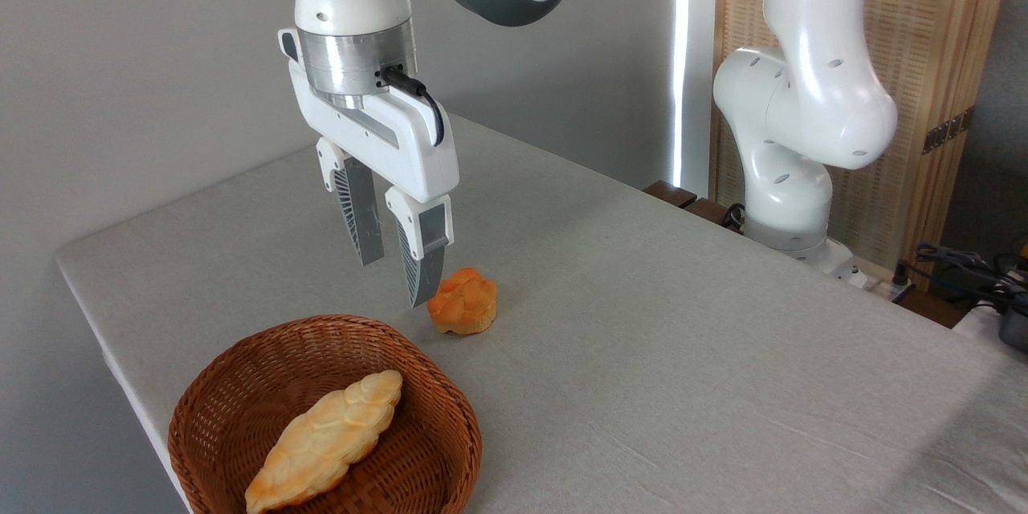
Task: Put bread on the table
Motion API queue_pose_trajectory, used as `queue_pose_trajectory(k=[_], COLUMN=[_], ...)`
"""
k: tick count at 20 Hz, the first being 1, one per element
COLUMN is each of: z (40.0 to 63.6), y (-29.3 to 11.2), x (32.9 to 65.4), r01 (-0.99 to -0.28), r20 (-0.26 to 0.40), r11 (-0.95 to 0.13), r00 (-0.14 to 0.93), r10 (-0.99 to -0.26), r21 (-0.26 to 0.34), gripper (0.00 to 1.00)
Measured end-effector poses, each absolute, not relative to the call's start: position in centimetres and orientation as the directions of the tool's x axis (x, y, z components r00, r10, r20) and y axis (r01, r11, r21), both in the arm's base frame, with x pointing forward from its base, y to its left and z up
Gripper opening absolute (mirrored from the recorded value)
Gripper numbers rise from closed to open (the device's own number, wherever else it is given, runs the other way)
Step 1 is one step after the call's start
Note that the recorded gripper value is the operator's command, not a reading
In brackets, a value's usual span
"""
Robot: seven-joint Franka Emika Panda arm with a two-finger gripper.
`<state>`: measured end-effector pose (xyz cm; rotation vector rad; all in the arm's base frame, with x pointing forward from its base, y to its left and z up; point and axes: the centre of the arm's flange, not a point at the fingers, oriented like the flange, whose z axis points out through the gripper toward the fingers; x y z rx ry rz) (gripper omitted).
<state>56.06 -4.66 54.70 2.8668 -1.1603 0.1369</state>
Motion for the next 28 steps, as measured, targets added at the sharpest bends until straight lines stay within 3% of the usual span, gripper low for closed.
queue_pose_trajectory(k=[24, 28], z=[54.71, 55.03], y=[-4.64, -4.39], x=[56.1, 56.56], r01=[-0.697, -0.692], r20=[0.101, 0.13], r11=[-0.717, -0.722], r00=[0.714, 0.714], r10=[-0.693, -0.688], r21=[0.007, -0.019], gripper=[1.0, 1.0])
